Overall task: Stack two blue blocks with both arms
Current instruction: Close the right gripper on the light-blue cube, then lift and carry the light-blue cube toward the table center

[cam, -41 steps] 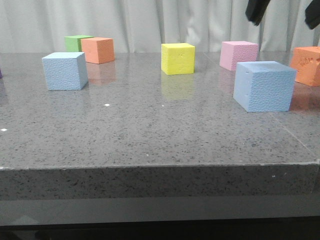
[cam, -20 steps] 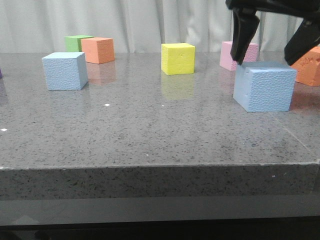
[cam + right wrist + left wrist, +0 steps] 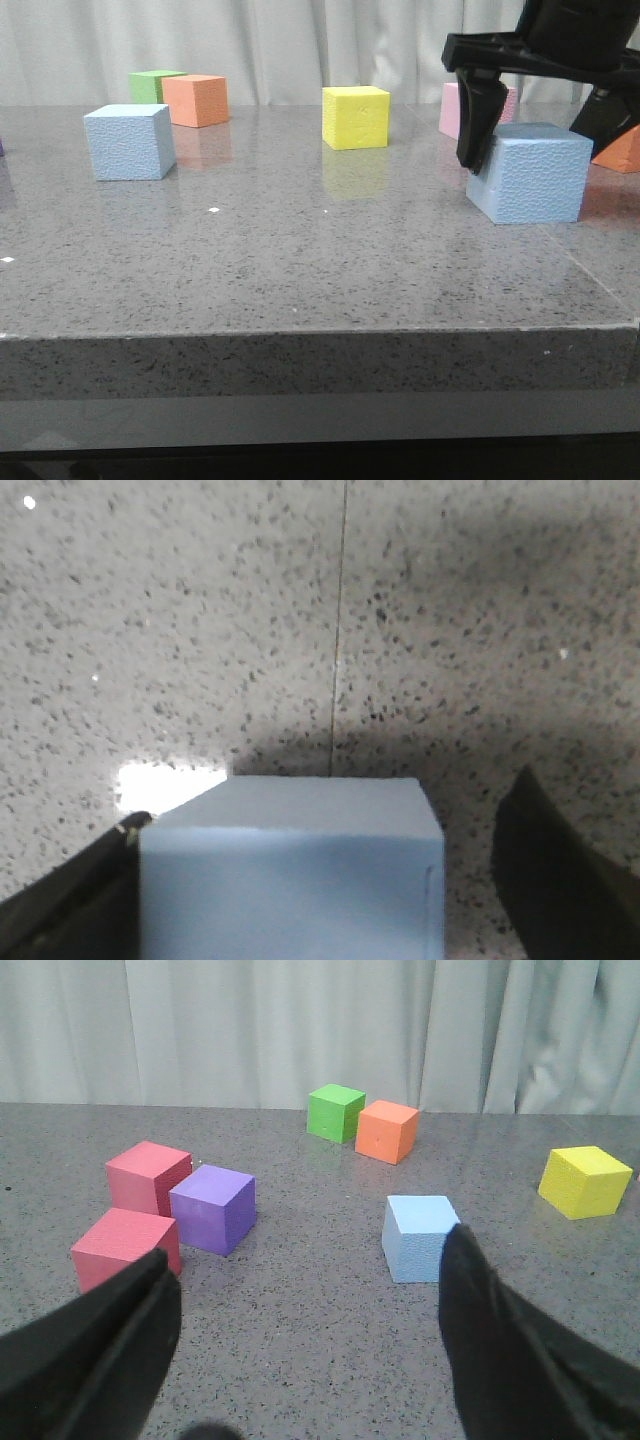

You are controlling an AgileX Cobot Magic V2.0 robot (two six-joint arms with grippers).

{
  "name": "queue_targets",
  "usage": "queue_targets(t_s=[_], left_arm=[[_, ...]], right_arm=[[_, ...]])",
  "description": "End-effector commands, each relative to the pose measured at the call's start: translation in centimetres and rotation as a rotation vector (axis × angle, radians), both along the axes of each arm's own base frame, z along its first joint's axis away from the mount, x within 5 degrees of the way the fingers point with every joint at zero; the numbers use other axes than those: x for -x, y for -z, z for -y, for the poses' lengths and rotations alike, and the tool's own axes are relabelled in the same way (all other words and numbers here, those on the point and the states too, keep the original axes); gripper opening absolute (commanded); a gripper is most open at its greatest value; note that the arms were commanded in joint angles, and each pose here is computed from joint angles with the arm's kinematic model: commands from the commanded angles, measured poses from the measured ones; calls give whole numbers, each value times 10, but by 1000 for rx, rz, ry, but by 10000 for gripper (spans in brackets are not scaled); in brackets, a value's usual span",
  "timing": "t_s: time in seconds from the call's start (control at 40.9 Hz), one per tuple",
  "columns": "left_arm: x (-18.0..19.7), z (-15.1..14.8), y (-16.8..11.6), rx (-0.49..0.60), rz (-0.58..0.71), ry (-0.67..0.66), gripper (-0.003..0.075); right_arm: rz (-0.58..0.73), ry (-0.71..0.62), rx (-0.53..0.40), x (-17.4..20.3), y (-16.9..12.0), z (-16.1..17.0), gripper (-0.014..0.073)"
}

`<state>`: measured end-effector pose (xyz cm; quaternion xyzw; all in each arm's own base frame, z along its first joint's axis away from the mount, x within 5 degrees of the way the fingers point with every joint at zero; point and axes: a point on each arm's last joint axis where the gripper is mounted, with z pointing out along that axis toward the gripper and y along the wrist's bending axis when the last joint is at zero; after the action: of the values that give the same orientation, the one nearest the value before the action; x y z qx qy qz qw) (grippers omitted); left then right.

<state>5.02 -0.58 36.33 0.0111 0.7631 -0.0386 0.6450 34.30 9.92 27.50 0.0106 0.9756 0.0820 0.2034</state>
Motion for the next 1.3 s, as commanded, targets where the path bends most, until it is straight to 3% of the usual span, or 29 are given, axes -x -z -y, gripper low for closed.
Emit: queue_targets(t_s=[0.0, 0.147, 0.318, 0.416, 0.832, 1.102, 1.273], left_arm=[[-2, 0, -14, 23, 94, -7, 533], [-2, 0, -14, 23, 94, -7, 533], [-2, 0, -14, 23, 94, -7, 533], [-2, 0, -14, 23, 94, -7, 533], [-2, 0, -14, 23, 94, -7, 533], [-2, 0, -14, 23, 94, -7, 533], [-2, 0, -14, 23, 94, -7, 533]], right_arm=[[69, 0, -24, 1, -21, -1, 652], [61, 0, -22, 1, -20, -1, 640], [67, 0, -23, 1, -20, -1, 488], [63, 0, -25, 1, -20, -1, 442], [39, -15, -19, 4, -30, -4, 435], [121, -51, -77, 11, -67, -47, 435], [180, -11, -31, 19, -77, -72, 435]])
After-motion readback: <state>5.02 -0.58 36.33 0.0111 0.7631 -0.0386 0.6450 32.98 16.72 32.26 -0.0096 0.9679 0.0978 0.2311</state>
